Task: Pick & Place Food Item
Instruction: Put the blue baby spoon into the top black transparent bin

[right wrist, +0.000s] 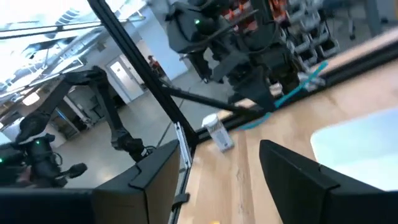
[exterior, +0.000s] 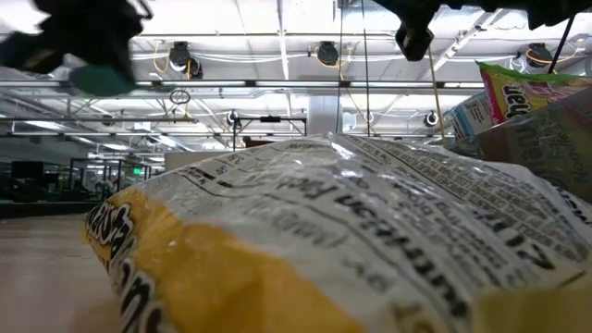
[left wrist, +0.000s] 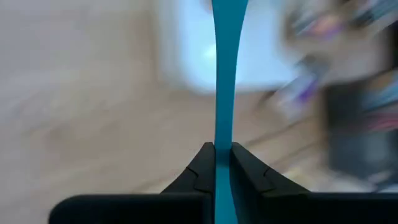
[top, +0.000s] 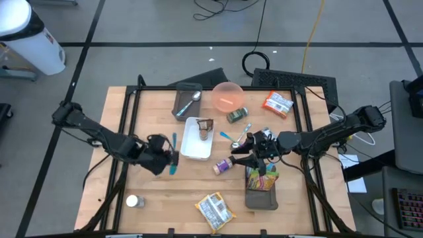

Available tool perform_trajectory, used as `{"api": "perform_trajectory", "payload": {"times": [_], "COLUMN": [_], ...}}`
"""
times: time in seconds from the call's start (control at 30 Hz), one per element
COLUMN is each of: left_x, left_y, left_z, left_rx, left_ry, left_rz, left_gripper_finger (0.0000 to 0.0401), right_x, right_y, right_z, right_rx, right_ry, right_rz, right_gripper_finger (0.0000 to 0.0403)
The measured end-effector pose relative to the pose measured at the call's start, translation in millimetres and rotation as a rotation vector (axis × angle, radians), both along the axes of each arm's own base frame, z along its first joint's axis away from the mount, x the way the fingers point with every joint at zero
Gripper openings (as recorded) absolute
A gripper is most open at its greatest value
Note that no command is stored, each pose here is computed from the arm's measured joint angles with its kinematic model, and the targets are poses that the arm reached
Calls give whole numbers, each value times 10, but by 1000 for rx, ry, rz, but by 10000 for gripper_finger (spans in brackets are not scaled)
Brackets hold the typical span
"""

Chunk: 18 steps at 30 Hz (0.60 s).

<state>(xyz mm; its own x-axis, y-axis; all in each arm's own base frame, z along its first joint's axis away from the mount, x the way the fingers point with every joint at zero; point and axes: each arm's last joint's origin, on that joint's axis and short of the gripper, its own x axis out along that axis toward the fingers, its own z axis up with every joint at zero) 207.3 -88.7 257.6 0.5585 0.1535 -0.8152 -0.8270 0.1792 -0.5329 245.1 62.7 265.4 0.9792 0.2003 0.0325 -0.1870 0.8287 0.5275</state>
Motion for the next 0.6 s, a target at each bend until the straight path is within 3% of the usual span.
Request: {"api": "perform_trajectory", "payload": {"times": [0.3, 0.6], "left_x": [396, 720], "left_y": [359, 755], "left_z": [365, 638], "left_rx": [239, 419], "left_ry": [-458, -732], "left_rz": [179, 272], "left_gripper_finger": [21, 21], "right_x": [4, -4], "right_y": [-50, -118], "right_z": [38, 54], "right_rx": [-128, -254], "right_ry": [-54, -49], "right_rz": [-180, -420], "right_gripper_finger": [212, 212]}}
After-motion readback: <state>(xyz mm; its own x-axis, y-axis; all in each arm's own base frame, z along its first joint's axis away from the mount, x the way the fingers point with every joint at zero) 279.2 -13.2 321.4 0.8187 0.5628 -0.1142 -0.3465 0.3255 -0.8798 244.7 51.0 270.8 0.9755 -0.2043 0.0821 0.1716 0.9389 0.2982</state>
